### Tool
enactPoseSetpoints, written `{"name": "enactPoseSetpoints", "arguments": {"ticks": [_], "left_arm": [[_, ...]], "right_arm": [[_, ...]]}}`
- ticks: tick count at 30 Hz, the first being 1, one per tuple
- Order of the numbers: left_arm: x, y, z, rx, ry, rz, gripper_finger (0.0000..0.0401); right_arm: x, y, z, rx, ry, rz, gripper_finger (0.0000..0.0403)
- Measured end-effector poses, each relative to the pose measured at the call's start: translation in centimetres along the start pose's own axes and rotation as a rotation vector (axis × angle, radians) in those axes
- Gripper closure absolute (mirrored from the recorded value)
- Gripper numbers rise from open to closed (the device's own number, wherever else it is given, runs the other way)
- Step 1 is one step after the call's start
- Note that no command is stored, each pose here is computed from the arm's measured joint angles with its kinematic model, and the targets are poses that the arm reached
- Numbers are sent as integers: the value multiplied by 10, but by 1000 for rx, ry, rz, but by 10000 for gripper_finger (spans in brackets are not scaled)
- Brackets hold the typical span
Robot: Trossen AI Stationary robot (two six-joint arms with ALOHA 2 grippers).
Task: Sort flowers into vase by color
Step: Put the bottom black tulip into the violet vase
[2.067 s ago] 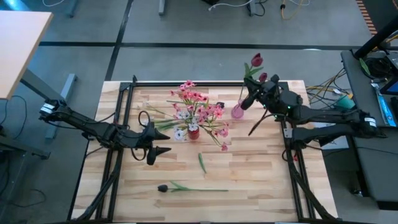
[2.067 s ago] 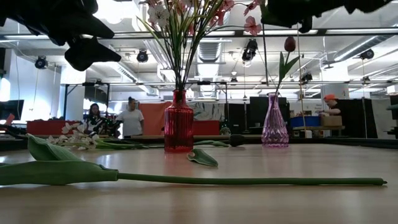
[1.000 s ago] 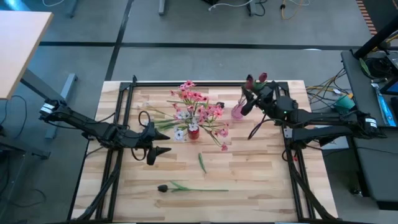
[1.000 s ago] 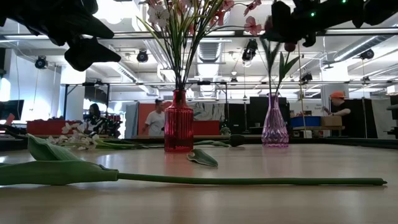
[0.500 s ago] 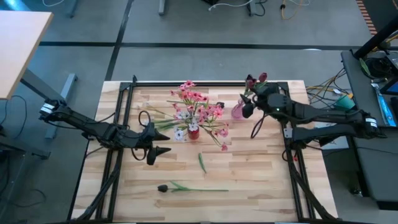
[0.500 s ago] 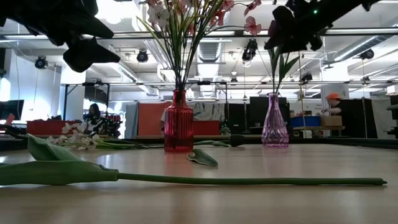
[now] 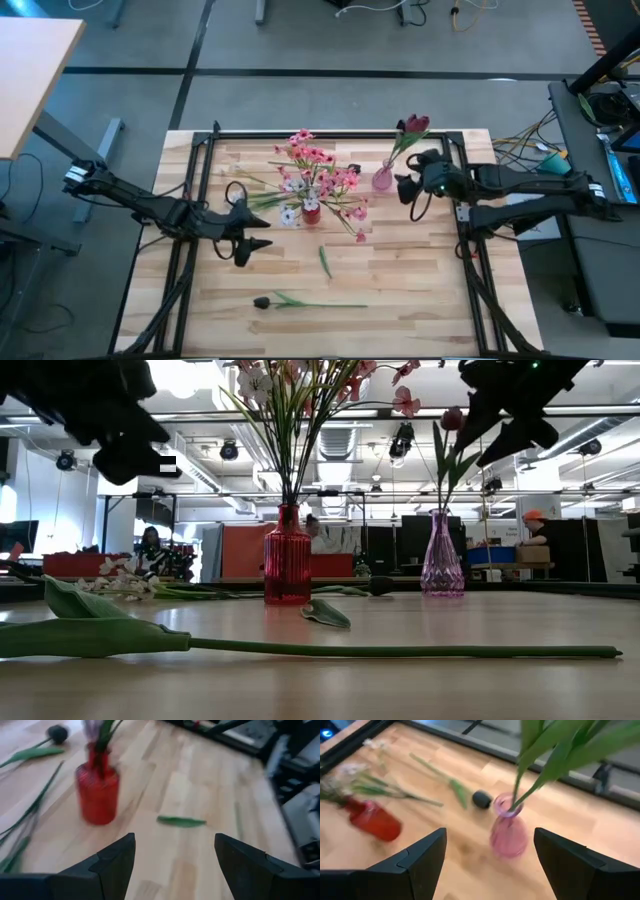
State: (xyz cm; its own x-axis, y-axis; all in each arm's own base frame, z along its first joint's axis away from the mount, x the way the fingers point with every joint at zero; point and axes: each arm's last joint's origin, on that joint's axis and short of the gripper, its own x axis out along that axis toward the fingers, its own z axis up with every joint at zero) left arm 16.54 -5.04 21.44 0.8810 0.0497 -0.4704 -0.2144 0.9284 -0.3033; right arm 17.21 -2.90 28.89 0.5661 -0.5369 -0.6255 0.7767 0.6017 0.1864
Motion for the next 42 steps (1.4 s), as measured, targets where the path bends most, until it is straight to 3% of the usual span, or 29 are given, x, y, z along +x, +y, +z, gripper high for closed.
{"name": "enactPoseSetpoints", "arguments": {"ticks": [9,19,24,29,33,37,42], "left_arm": [[-4,20,-21,-117,157,265,145],[-5,24,-24,-2,185,306,145],[-4,17,-26,-72,305,113,145],[-6,8,-29,-234,474,-93,145],[-8,3,-31,-376,517,-111,145],[-8,-8,-28,-375,433,-169,145],[-12,-28,-19,-332,222,-259,145]], "right_arm": [[-7,19,-16,50,128,162,130],[-9,46,-43,19,326,277,146],[-3,67,-64,-62,463,330,152],[1,105,-94,-218,554,521,152],[-5,142,-112,-338,530,550,152],[-6,181,-129,-467,501,557,152],[5,226,-152,-611,415,527,152]]}}
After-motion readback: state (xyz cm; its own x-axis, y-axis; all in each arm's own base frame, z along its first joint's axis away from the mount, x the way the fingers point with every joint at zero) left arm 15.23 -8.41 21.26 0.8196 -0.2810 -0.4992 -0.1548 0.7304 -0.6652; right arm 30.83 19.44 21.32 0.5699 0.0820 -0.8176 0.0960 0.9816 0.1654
